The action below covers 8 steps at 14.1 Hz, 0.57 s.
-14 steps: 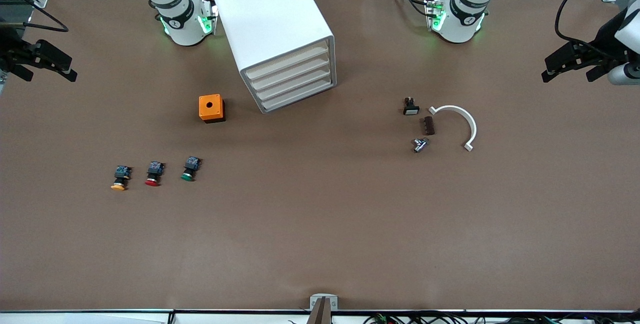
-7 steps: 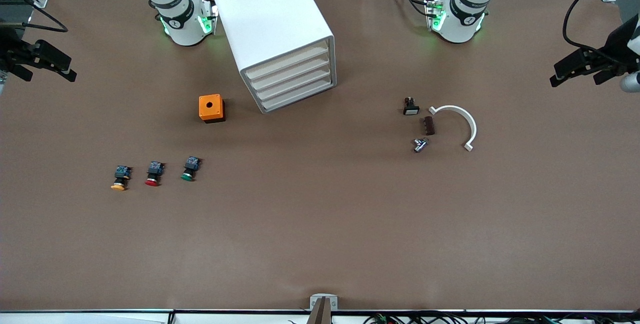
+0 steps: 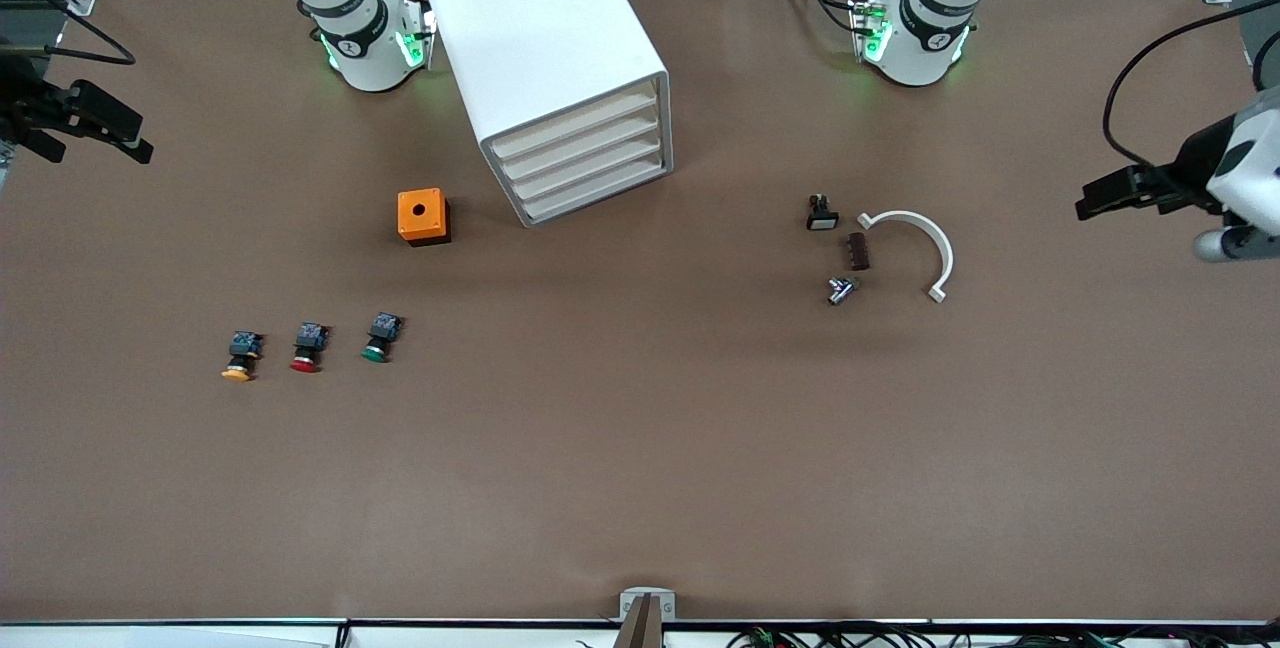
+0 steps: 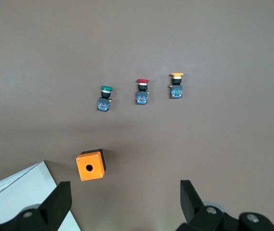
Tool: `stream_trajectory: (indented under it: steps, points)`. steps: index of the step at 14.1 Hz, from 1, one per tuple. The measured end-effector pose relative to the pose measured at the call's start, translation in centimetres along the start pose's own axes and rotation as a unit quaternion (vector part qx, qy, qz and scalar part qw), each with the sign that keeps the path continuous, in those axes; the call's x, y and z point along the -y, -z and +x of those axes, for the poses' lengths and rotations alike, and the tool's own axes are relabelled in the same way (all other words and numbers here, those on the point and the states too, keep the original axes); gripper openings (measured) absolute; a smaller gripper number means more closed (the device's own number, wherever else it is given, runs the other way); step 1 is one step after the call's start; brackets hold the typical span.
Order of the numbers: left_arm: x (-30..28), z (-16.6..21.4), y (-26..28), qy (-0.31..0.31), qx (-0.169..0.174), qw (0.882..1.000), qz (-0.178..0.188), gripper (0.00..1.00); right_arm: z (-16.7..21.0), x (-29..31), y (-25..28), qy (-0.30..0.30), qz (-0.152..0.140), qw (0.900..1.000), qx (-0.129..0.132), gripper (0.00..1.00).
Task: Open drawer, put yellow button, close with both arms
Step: 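Move the left gripper toward the white drawer cabinet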
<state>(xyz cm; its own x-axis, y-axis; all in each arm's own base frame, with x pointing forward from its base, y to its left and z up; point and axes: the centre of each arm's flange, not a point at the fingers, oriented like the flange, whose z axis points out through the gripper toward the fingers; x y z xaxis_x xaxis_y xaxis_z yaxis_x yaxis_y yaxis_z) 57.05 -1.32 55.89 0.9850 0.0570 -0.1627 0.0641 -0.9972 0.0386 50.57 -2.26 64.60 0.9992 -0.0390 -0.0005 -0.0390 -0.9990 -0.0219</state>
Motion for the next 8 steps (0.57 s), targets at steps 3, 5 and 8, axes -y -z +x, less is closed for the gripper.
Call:
stream_trajectory:
  steps: [3, 5, 8]
  points:
    - [-4.0, 0.8, -2.5, 0.019, 0.022, 1.000, 0.008, 1.00, 0.0, -0.2, -0.2, 0.001, 0.000, 1.000, 0.002, 1.00]
    - [-7.8, 0.9, -4.1, 0.044, 0.035, 0.998, 0.017, 1.00, 0.0, -0.2, -0.2, 0.003, 0.000, 1.000, 0.003, 1.00]
    - [-14.0, 0.8, -7.0, 0.107, 0.056, 0.992, 0.026, 1.00, 0.0, -0.1, -0.3, 0.004, 0.000, 1.000, 0.003, 1.00]
